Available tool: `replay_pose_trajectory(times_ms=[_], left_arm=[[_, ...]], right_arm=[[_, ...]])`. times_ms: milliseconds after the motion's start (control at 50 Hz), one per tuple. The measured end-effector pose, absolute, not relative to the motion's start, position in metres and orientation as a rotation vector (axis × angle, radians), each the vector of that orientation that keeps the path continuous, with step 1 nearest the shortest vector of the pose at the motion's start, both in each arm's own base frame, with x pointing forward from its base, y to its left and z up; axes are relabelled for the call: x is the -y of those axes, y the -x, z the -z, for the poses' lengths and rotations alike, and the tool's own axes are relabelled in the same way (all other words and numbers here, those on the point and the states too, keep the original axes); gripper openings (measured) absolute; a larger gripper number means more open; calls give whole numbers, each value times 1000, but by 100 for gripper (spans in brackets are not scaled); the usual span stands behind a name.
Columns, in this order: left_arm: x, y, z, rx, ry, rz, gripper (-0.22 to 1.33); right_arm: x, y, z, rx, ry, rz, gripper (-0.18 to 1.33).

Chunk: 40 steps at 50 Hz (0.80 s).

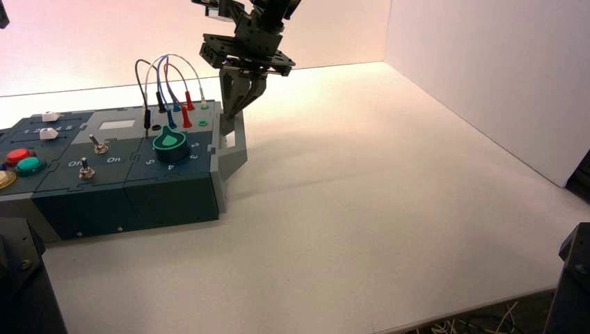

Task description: Flip the bottom switch off with the left gripper.

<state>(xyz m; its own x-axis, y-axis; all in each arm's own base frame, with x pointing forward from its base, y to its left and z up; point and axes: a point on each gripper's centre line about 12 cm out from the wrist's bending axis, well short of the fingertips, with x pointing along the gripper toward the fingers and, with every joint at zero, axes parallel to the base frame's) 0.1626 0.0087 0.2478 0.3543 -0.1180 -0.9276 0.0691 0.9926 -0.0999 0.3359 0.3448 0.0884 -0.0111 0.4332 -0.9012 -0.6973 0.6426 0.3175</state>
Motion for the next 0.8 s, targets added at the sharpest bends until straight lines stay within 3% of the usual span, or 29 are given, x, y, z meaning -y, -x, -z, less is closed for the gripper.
replay_pose_trajectory(times_ms=[20, 80, 400, 560, 800], left_arm=[[-8, -162, -250, -1218, 53, 132, -11], [-5, -162, -254, -1240, 66, 154, -19], [22, -162, -251, -1421, 145, 338, -18], [25, -157, -251, -1447, 183, 350, -18], [28, -137, -231, -1568, 226, 354, -18]], right_arm=[[-345, -336, -88, -1301, 253, -909, -15], [-345, -336, -88, -1301, 253, -909, -15], [-344, -337, -89, -1297, 264, -910, -15], [-344, -337, -88, -1297, 271, -910, -15], [-343, -336, -88, -1300, 280, -911, -15]])
